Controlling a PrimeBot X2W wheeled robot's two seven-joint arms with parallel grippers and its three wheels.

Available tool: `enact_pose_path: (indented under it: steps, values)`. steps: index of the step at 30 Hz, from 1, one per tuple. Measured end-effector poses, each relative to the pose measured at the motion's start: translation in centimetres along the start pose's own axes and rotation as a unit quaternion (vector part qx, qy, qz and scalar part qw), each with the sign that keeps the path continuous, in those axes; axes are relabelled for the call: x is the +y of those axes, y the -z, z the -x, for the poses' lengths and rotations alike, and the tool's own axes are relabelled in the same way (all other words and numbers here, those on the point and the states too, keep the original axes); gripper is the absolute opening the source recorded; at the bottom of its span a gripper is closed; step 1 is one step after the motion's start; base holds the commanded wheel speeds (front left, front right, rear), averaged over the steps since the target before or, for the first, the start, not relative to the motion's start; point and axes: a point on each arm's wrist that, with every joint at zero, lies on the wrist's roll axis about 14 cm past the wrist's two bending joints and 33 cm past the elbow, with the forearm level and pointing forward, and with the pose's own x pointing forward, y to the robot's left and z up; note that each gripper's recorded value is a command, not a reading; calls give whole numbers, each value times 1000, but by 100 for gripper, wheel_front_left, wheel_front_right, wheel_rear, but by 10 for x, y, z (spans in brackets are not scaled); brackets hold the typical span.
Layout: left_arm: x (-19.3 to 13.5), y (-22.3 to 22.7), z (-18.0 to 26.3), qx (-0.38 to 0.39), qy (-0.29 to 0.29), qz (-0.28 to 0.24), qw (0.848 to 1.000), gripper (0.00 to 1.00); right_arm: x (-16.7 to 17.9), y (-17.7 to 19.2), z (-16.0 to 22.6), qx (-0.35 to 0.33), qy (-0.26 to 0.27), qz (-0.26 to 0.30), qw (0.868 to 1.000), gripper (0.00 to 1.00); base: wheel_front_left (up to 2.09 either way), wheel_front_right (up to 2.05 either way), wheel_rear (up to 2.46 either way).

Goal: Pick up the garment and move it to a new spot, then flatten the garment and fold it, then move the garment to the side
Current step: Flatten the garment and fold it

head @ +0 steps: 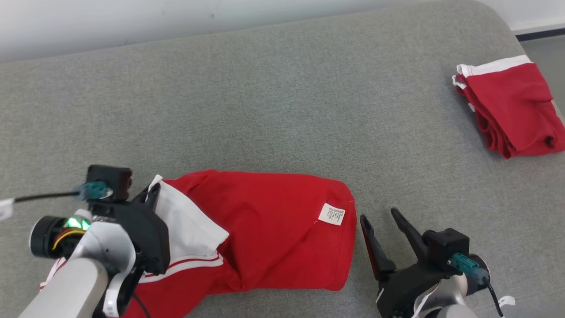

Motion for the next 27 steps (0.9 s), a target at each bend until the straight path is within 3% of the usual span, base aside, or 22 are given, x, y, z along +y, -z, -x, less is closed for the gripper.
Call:
enact_pose_path:
  steps: [5,11,27]
  values:
    - [12,-6,19,-47,-17,58,997,0,3,12,5,76,-3,-6,997,100,0,0,0]
    - [23,-9,37,-79,-34,110,990,0,-1,1,9,105,4,3,994,100,0,0,0]
    - [2,23,32,-57,-7,141,988,0,23,-8,-35,133,-37,29,990,100,0,0,0]
